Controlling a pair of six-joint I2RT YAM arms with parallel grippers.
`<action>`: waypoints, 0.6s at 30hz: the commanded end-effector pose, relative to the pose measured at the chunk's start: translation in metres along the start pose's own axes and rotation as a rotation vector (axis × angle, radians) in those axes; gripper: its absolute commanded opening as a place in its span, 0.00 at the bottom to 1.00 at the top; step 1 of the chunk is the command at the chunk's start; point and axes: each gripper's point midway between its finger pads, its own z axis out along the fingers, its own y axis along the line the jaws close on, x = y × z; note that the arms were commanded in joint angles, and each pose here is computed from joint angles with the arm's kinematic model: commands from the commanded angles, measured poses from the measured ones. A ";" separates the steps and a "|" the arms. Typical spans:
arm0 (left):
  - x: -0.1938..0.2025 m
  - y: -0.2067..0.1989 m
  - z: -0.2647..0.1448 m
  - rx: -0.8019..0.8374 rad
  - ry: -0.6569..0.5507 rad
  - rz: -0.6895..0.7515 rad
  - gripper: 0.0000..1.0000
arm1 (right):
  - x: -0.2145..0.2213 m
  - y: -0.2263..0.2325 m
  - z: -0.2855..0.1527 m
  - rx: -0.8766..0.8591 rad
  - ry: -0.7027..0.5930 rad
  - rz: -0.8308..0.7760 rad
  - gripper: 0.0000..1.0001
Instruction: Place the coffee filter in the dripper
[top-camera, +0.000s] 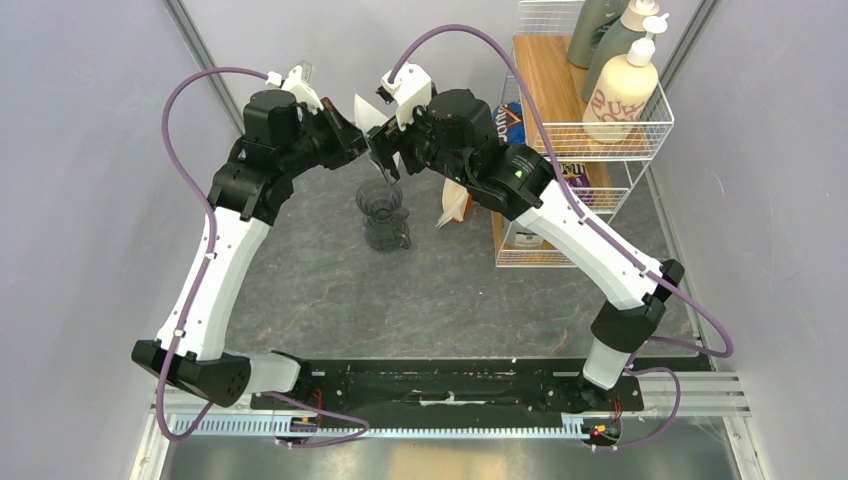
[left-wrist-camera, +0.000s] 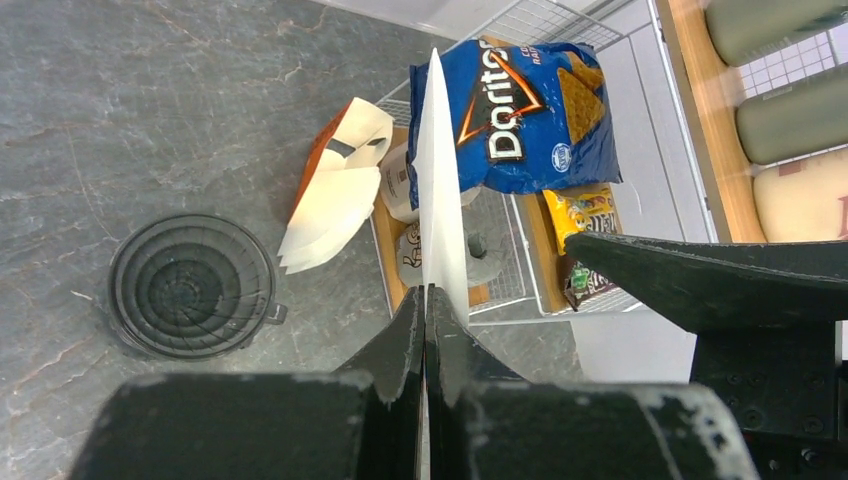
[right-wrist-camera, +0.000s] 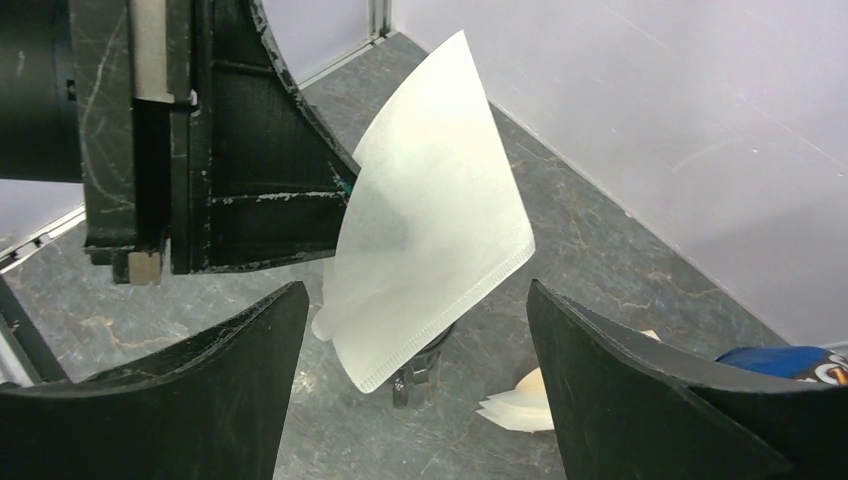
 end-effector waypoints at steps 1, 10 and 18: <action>0.000 -0.011 -0.003 0.037 0.012 -0.061 0.02 | -0.020 -0.011 -0.001 0.059 -0.053 -0.025 0.87; 0.004 -0.007 0.002 0.024 0.026 -0.094 0.02 | -0.016 -0.009 0.004 0.052 -0.038 -0.024 0.86; 0.006 -0.004 0.006 0.012 0.035 -0.102 0.02 | -0.014 0.003 0.004 -0.011 -0.017 -0.011 0.86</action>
